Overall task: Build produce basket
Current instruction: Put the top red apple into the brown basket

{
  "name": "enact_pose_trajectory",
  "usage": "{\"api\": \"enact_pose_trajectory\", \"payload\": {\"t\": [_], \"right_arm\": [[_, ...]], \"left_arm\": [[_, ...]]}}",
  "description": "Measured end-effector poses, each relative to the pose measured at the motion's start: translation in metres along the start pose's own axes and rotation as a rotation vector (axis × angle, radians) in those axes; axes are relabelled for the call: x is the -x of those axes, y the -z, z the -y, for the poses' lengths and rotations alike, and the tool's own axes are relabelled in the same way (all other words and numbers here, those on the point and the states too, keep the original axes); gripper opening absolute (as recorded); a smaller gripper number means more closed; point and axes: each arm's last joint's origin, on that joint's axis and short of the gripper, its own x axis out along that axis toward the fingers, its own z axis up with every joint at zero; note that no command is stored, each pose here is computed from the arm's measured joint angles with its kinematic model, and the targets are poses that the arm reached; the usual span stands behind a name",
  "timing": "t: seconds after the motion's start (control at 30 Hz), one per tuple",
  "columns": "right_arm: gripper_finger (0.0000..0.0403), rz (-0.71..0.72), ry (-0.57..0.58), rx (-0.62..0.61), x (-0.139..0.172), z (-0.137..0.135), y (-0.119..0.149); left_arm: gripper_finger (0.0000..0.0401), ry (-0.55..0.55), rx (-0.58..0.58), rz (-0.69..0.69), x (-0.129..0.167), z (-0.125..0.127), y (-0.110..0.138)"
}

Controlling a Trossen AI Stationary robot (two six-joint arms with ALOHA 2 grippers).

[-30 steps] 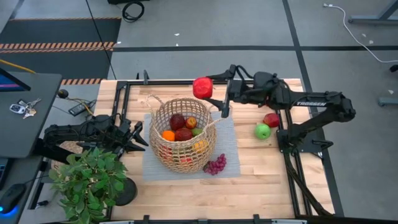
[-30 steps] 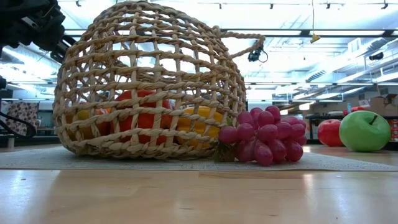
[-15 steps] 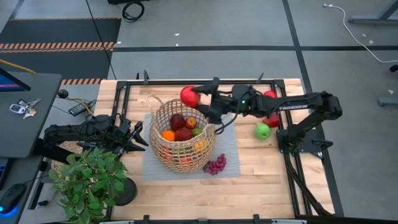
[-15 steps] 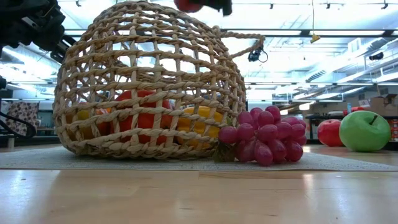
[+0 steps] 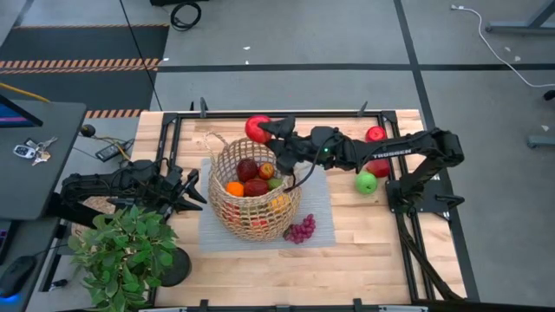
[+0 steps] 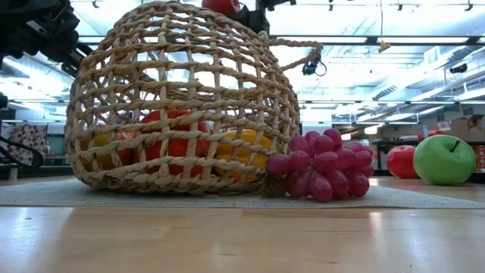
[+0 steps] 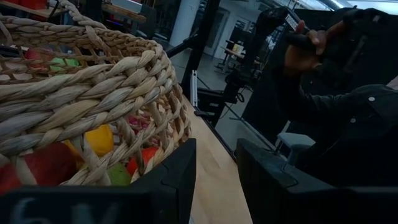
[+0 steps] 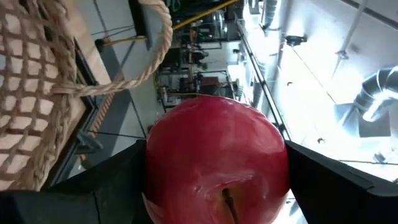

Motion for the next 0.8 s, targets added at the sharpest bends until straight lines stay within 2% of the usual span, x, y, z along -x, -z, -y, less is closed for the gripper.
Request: {"api": "enact_pose_trajectory", "payload": {"t": [0.17, 0.27, 0.47, 0.63, 0.8], "right_arm": [[0.0355, 0.0, 0.03, -0.034, 0.0, 0.002, 0.0], [0.0358, 0.003, 0.037, -0.138, 0.0, 0.003, 0.0], [0.0361, 0.022, 0.099, -0.631, -0.002, 0.01, 0.005], [0.0362, 0.017, 0.112, -1.15, -0.006, 0.01, 0.017], [0.0362, 0.01, 0.054, -1.471, -0.008, 0.005, 0.021]], "left_arm": [[0.0121, 0.0, 0.0, 0.0, 0.0, 0.0, 0.0], [0.0121, 0.0, 0.0, -0.001, 0.0, 0.0, 0.0], [0.0121, 0.0, 0.0, 0.0, 0.0, 0.0, 0.0], [0.0121, 0.0, 0.0, 0.0, 0.0, 0.0, 0.0], [0.0121, 0.0, 0.0, 0.0, 0.0, 0.0, 0.0]]}}
